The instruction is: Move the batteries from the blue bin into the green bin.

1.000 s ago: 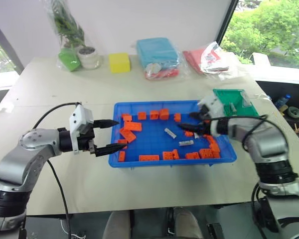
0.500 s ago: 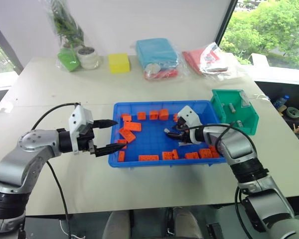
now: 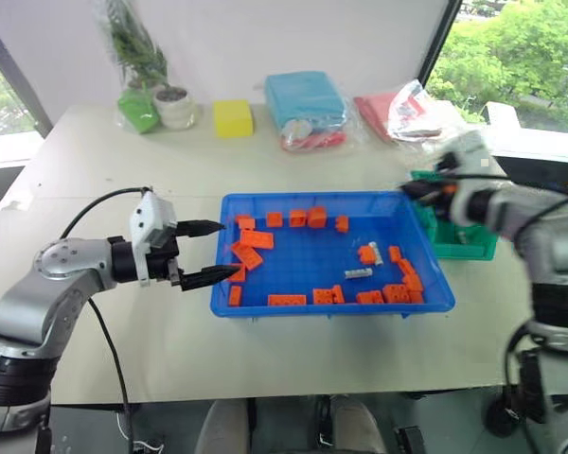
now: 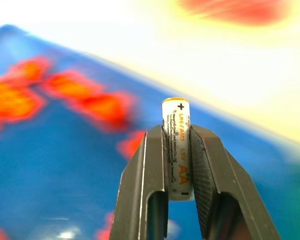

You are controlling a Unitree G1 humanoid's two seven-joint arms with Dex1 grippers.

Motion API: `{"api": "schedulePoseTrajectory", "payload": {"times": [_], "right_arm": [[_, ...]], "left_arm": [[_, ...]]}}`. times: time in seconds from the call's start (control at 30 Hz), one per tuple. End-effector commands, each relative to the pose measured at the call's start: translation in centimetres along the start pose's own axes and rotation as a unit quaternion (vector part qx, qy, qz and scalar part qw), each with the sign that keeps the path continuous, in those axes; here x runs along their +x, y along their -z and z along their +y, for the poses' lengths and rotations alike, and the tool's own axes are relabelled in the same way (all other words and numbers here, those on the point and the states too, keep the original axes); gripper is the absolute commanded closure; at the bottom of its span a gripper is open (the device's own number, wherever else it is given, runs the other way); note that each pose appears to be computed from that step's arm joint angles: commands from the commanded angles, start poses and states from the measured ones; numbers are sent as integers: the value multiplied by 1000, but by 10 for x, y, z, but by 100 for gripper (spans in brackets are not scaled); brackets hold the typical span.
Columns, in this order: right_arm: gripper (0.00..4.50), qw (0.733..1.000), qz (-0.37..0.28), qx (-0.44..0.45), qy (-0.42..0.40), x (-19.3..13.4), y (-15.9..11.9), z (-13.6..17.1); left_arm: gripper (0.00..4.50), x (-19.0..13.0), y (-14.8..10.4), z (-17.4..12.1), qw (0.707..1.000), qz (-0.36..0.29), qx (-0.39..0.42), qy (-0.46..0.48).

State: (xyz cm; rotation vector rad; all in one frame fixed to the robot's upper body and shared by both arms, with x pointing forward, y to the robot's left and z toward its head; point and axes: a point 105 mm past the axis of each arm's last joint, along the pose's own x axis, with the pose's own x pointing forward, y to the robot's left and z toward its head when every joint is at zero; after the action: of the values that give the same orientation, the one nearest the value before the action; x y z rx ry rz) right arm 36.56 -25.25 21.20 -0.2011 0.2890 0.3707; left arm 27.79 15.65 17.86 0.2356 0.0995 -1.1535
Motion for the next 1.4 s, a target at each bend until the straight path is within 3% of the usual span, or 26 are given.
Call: {"api": "schedulePoseTrajectory", "payload": {"times": [0.03, 0.1, 0.3, 0.4, 0.5, 0.63, 0.77, 0.9, 1.33, 1.4], "right_arm": [[415, 999, 14, 5, 48, -15, 14, -26], [415, 998, 19, 15, 50, -16, 21, -28], [153, 998, 20, -23, 57, -10, 29, -29], [153, 998, -11, -61, 23, -9, 10, -23], [153, 983, -31, -146, -105, -3, -10, 16], [153, 932, 9, -236, -275, 3, 10, 63], [153, 875, 71, -289, -381, 5, 41, 83], [153, 844, 109, -324, -414, 11, 56, 82], [153, 820, 124, -313, -463, 33, 96, 106], [206, 822, 123, -307, -463, 33, 97, 108]], "left_arm": [[0, 3, -8, 1, 1000, -9, 23, 7], [0, 5, -8, 1, 1000, -11, 24, 11], [0, 11, -11, 1, 999, -17, 29, 19], [0, 11, -12, 2, 999, -18, 30, 20], [0, 10, -13, 2, 999, -17, 33, 20], [0, 10, -14, 3, 999, -17, 35, 17], [0, 10, -16, 1, 999, -17, 37, 16], [0, 7, -16, -1, 999, -16, 39, 11], [0, -2, -16, -2, 999, -16, 37, -20], [0, -2, -17, -1, 999, -16, 37, -21]]}}
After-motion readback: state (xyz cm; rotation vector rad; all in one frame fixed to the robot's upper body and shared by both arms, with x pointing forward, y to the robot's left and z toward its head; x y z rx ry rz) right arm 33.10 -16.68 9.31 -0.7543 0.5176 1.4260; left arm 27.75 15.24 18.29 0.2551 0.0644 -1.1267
